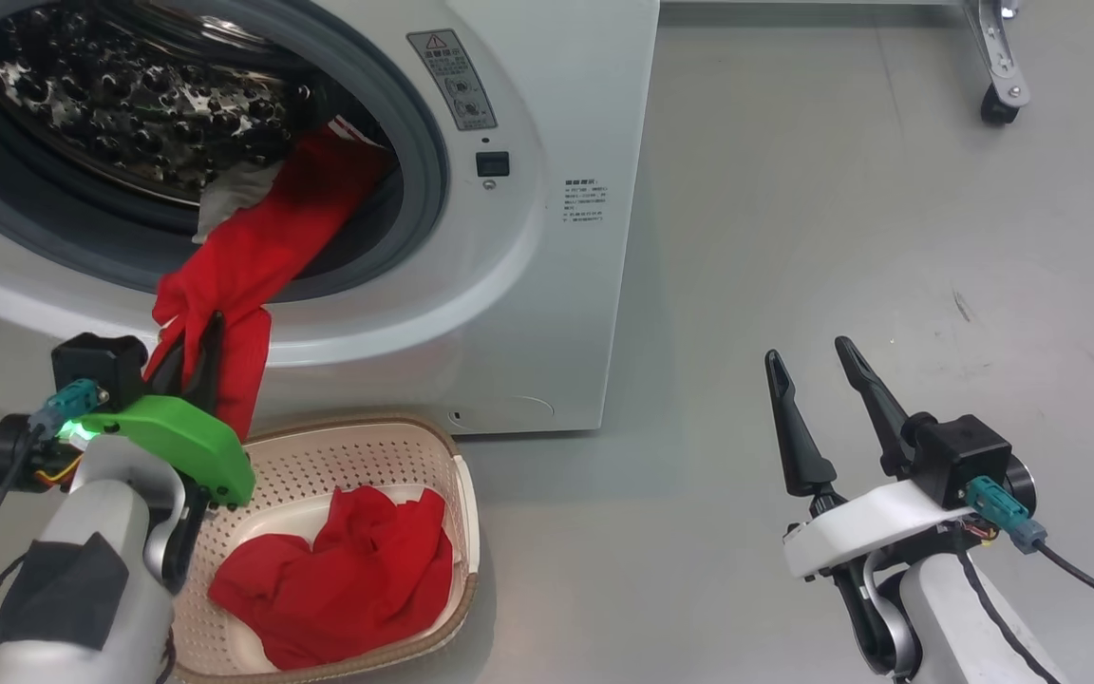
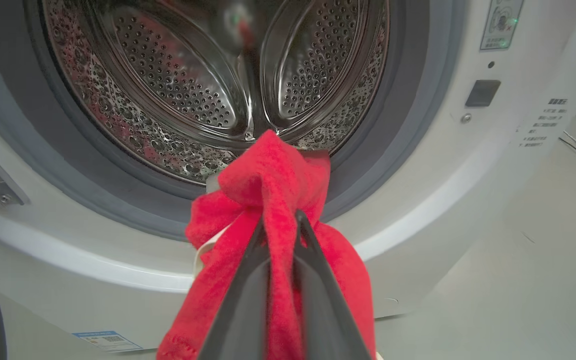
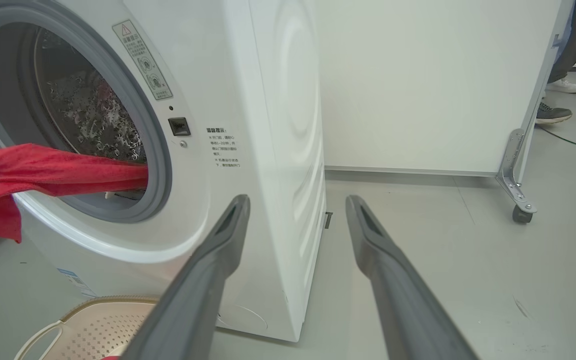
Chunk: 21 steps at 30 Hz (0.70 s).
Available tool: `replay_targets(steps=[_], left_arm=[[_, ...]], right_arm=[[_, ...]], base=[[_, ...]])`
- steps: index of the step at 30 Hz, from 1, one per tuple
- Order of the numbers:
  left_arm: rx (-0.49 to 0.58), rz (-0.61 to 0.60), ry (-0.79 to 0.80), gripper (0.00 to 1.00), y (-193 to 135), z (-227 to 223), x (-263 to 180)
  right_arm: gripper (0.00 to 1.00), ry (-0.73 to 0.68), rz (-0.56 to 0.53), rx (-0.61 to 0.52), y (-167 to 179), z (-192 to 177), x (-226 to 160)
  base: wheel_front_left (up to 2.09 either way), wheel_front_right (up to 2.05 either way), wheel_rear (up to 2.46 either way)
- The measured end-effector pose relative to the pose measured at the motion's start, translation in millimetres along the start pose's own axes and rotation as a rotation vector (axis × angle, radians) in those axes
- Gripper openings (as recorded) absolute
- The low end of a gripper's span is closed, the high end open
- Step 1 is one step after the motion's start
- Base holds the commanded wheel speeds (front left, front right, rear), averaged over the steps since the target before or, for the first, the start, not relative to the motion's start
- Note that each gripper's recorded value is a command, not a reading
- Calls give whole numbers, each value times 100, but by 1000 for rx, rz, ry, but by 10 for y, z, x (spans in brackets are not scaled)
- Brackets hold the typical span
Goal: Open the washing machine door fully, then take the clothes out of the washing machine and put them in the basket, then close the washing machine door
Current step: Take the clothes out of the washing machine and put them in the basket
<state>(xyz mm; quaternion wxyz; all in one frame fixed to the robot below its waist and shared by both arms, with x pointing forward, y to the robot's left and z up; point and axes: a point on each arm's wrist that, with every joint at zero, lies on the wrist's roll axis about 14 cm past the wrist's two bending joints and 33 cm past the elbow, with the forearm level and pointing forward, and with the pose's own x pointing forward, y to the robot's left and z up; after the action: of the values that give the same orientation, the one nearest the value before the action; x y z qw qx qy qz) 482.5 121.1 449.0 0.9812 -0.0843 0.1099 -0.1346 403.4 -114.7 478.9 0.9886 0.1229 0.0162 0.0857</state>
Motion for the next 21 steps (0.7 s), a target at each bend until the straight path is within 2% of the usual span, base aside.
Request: replay_targets(steps=[11, 21], left_arm=[[15, 13, -37, 0, 37, 14, -282], [31, -5, -142, 0, -11, 295, -339]], right_arm=[[100, -24, 24, 4, 89, 84, -65], [100, -28, 42, 10, 140, 97, -86]], base=[[0, 0, 0], [0, 0, 0]])
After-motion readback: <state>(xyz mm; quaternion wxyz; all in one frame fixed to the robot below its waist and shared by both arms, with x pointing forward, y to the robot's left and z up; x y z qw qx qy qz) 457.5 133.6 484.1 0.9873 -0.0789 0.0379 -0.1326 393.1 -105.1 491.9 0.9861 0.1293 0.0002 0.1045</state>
